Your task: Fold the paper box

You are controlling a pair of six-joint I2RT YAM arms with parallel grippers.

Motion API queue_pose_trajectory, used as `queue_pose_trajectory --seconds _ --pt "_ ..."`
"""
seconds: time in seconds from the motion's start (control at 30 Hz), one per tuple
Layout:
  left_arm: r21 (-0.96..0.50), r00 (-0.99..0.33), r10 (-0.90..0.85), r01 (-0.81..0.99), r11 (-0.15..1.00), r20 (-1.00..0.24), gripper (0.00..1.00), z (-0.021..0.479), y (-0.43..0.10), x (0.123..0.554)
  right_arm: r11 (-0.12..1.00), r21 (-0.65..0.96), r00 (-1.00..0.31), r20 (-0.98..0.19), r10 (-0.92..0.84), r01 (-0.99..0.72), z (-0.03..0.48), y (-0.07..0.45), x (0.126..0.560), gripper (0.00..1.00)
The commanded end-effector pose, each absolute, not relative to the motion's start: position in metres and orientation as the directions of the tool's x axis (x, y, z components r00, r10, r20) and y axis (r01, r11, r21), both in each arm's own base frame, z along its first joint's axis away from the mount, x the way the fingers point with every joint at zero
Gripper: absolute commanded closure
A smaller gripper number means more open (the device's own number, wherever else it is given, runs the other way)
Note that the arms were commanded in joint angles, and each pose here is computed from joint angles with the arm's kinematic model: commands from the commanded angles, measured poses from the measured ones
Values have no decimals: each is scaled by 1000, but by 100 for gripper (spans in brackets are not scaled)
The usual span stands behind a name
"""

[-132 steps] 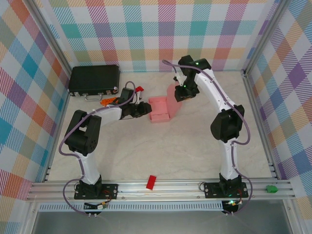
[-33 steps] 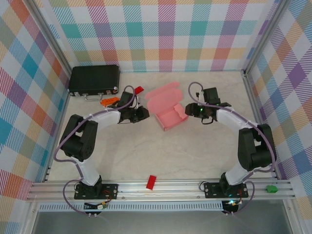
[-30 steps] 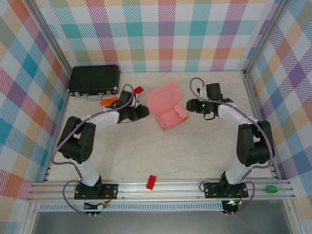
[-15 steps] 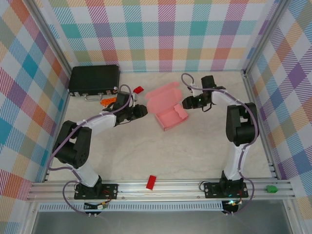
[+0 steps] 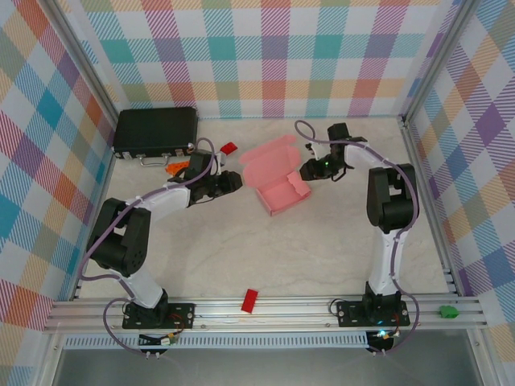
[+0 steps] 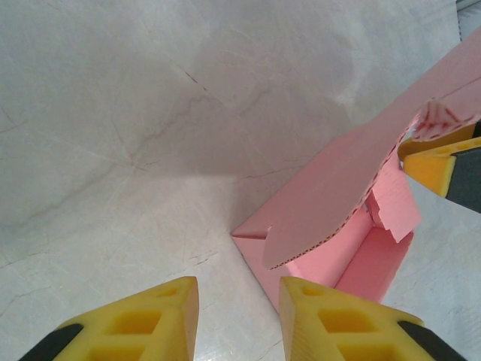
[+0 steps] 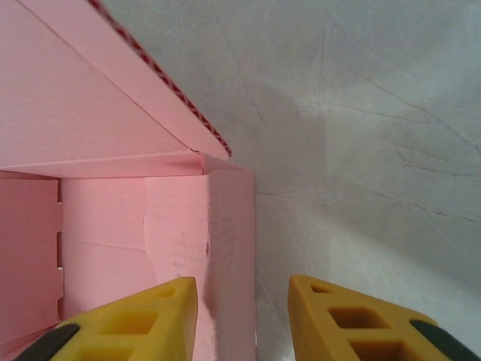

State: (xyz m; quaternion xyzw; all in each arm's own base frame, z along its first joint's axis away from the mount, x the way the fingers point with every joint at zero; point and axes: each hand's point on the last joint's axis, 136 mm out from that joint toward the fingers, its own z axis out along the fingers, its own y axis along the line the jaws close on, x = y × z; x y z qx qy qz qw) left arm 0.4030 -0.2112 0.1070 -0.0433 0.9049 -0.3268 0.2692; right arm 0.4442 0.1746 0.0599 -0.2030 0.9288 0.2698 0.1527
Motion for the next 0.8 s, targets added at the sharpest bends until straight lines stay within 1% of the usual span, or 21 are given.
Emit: queue_pose_trajectory --seconds 0.0,0.13,0.27,0.47,0.77 --pt "-632 -841 -247 138 763 -482 67 117 -215 415 772 415 -866 -359 -347 -482 54 180 438 65" --pt "-636 -843 -247 138 759 -478 67 117 -215 415 775 399 -862 -354 -363 -490 52 183 439 70" --pt "-639 -844 -247 138 757 -475 67 116 -215 416 794 362 -862 -344 -373 -488 48 181 439 78" --pt "-643 -854 -247 127 755 -459 68 110 -214 415 812 300 -855 -322 -408 -500 42 179 434 86" --pt "-653 -857 -249 126 747 -450 69 107 -216 416 841 175 -841 -300 -449 -512 35 169 427 91"
